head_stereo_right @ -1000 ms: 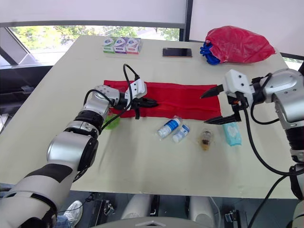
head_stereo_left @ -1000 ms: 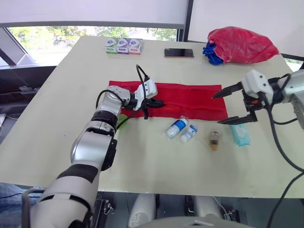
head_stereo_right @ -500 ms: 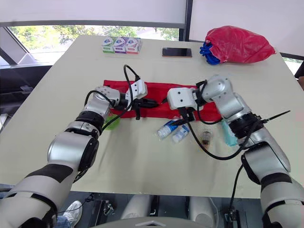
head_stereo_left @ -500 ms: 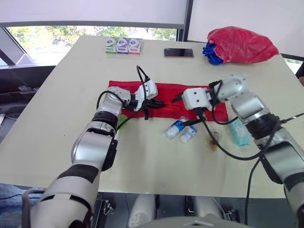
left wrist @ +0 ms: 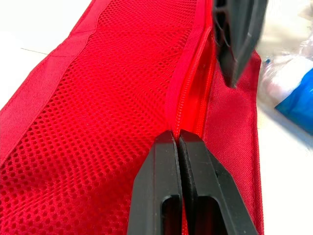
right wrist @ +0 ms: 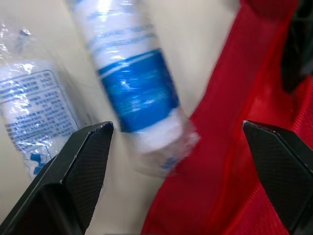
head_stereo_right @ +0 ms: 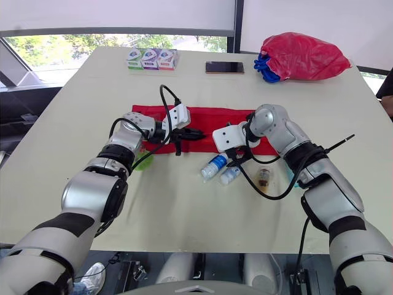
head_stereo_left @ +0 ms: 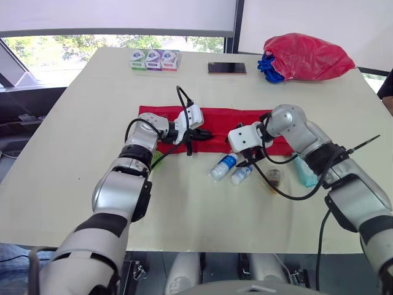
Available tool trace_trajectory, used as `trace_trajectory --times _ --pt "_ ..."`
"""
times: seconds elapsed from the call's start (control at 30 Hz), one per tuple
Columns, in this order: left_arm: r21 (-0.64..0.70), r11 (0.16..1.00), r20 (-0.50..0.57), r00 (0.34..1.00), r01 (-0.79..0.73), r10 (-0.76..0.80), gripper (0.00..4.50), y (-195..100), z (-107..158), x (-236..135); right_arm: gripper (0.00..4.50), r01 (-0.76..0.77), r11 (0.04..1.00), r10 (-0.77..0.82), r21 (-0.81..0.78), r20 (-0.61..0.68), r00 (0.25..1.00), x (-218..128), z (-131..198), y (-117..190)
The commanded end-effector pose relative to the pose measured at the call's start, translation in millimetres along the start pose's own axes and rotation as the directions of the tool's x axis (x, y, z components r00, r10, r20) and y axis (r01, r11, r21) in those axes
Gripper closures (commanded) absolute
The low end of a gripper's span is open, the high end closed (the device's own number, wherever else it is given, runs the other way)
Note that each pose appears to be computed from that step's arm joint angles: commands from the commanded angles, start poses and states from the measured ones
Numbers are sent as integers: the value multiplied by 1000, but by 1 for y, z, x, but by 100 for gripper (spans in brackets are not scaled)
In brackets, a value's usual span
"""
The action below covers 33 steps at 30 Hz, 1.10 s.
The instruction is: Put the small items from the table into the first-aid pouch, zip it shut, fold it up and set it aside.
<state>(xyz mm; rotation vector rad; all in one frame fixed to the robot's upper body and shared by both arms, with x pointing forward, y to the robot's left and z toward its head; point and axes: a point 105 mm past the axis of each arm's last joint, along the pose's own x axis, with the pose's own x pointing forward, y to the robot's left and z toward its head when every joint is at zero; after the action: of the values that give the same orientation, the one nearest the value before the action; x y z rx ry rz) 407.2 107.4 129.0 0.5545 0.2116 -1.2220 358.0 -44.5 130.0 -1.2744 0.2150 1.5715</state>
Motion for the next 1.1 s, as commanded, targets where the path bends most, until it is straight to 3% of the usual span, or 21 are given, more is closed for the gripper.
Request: trace_trajectory --times 0.03,0.17,0.37,0.47,0.67,0.87,1.0,1.1 --pt "30 1000 18 1000 -8 7 443 3 8 0 0 -13 1000 14 -1 23 1000 2 4 4" --pt "33 999 19 1000 -3 2 450 2 9 2 109 -24 1000 24 3 33 999 1 5 7" --pt "33 999 24 1000 5 -5 450 0 10 5 380 -45 998 42 49 55 998 1 5 14" --pt "31 999 27 1000 7 -8 450 0 10 6 447 -39 991 28 126 84 996 -5 9 13" --pt "20 1000 57 998 6 -8 450 0 16 7 450 35 923 -84 384 110 990 -34 6 7" --pt "-4 1000 102 995 6 -6 450 3 25 6 450 290 813 -319 505 -29 947 -68 -21 -5" --pt "-30 1000 137 991 7 -3 450 3 33 10 450 322 746 -342 584 -79 936 -77 -27 7" --pt "-36 999 152 988 16 -10 450 1 39 17 450 374 703 -327 605 -192 925 -80 -35 20"
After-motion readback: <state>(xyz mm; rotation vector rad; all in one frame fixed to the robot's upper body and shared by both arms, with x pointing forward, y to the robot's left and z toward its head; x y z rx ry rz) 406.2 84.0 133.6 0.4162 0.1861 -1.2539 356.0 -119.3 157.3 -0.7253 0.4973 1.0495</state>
